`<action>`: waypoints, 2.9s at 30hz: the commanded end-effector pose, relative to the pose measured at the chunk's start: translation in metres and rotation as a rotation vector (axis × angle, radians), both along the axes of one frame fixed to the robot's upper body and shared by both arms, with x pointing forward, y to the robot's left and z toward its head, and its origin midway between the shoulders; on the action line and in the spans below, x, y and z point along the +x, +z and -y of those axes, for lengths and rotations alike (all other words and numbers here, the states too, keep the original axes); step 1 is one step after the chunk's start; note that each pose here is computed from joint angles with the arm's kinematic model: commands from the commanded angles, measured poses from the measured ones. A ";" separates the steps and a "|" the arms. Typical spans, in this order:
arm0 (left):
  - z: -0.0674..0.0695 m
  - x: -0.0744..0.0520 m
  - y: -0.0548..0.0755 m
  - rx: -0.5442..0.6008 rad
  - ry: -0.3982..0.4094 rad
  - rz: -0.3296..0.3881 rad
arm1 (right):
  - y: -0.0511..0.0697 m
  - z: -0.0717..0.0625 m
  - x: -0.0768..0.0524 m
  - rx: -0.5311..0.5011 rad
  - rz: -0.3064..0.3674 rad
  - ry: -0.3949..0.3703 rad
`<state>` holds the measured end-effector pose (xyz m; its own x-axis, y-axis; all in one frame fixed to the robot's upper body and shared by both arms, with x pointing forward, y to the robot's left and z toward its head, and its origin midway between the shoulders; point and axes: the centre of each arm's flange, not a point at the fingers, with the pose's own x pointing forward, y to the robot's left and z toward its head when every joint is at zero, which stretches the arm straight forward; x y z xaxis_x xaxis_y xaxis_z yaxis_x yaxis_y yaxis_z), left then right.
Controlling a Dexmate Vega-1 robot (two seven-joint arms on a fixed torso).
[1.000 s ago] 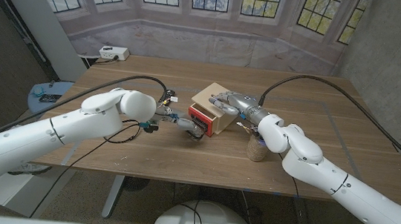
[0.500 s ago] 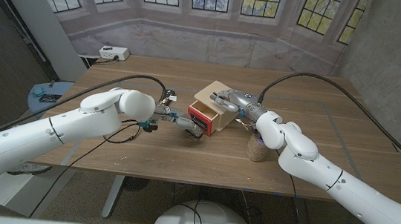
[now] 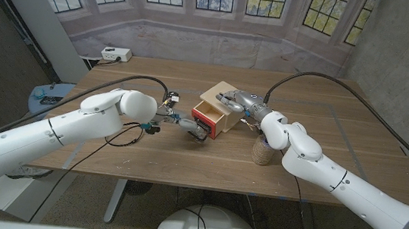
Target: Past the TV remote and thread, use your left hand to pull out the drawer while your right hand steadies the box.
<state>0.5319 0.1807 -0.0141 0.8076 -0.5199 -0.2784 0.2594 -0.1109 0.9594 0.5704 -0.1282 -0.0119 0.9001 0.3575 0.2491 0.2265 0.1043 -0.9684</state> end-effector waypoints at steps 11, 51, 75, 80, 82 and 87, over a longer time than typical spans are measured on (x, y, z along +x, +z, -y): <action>-0.005 -0.014 0.004 -0.023 -0.004 -0.011 | 0.002 0.004 0.004 0.005 -0.008 -0.011; -0.021 -0.030 -0.008 -0.067 0.035 -0.050 | 0.002 0.004 0.018 0.023 -0.029 -0.040; -0.032 -0.046 -0.002 -0.097 0.057 -0.044 | 0.006 0.003 0.018 0.013 -0.034 -0.057; -0.035 -0.047 -0.001 -0.105 0.063 -0.039 | 0.009 0.001 0.020 0.005 -0.035 -0.060; -0.036 -0.048 0.000 -0.109 0.063 -0.037 | 0.011 0.001 0.020 0.003 -0.035 -0.063; -0.035 -0.046 0.000 -0.110 0.054 -0.037 | 0.013 0.001 0.022 -0.006 -0.035 -0.060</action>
<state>0.4870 0.2135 -0.0156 0.8254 -0.5011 -0.2601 0.3016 0.0020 0.9534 0.5893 -0.1309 -0.0041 0.9277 0.3013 0.2204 0.1988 0.1009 -0.9748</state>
